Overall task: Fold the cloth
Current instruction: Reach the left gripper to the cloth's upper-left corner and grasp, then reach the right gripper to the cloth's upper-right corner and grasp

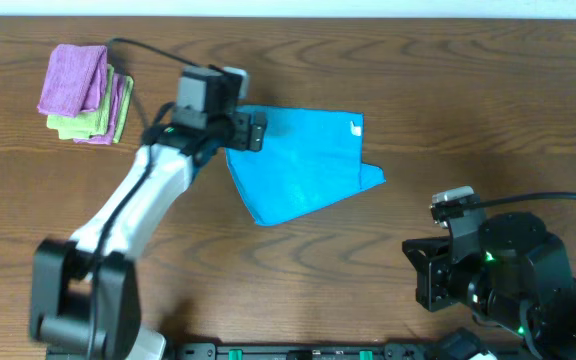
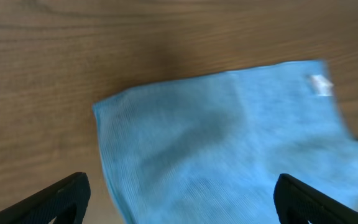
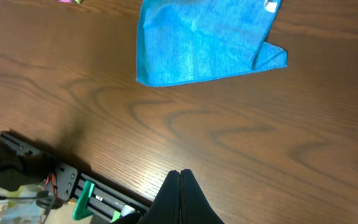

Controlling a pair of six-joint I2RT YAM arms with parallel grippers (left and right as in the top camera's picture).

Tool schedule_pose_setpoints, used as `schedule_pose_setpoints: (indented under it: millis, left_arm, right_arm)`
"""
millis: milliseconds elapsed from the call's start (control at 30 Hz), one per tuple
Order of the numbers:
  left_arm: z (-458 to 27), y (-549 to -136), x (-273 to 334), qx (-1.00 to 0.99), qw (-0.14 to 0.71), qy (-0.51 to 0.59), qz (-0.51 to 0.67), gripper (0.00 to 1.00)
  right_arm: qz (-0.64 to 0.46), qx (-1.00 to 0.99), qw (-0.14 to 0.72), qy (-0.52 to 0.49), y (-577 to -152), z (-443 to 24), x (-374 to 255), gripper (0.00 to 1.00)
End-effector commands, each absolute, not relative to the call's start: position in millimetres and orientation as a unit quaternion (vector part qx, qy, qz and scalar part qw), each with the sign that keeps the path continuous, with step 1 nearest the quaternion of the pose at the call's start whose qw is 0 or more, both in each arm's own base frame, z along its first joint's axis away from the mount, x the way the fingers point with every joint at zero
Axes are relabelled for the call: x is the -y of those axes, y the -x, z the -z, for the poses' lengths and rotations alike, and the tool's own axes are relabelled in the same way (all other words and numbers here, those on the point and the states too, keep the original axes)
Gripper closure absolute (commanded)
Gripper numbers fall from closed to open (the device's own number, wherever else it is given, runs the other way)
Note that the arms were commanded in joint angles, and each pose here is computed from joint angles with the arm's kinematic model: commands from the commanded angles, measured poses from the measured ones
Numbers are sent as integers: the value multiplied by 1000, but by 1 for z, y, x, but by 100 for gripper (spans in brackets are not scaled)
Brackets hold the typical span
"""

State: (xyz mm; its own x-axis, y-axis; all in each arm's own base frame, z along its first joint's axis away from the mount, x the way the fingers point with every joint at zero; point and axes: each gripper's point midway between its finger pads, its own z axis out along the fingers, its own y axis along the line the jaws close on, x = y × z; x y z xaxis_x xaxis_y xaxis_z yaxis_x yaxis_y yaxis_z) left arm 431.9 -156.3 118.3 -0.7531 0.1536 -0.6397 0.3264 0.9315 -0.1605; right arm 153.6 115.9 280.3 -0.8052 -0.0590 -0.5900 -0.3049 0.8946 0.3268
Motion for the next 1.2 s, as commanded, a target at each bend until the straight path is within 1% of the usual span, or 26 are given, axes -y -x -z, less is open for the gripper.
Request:
schedule_pose_setpoints:
  millis: [0,33,67,100,133,167,200,467,733,1067,1167]
  left_arm:
    - [-88,-454,148,-938,315,-132,61,4]
    - [-80,-456,149,-939,311,-132,60,2]
    - [-73,-459,150,-940,309,-132,60,8]
    - [-68,-460,150,-941,307,-131,60,22]
    - [-63,-462,150,-941,307,-131,59,51]
    - [-60,-465,150,-940,308,-131,60,83]
    - [-59,-466,150,-940,309,-130,60,95]
    - [-40,-471,153,-941,306,-129,65,95]
    - [-36,-485,146,-937,327,-116,40,94]
    - [-19,-479,138,-946,304,-111,27,94]
    - [-15,-474,135,-952,292,-93,26,94]
  right_arm:
    - [-205,-926,302,94,-154,-283,-115,99]
    - [-205,-927,301,94,-154,-283,-115,99]
    - [-204,-927,301,94,-154,-283,-114,98]
    - [-204,-927,300,94,-154,-283,-114,98]
    - [-204,-928,299,94,-153,-282,-114,99]
    - [-203,-928,298,94,-153,-282,-114,98]
    - [-203,-928,297,94,-153,-282,-114,98]
    - [-198,-929,299,92,-154,-281,-112,99]
    - [-196,-930,296,92,-153,-280,-111,99]
    - [-196,-930,296,92,-153,-280,-111,98]
    - [-186,-932,300,87,-156,-279,-108,98]
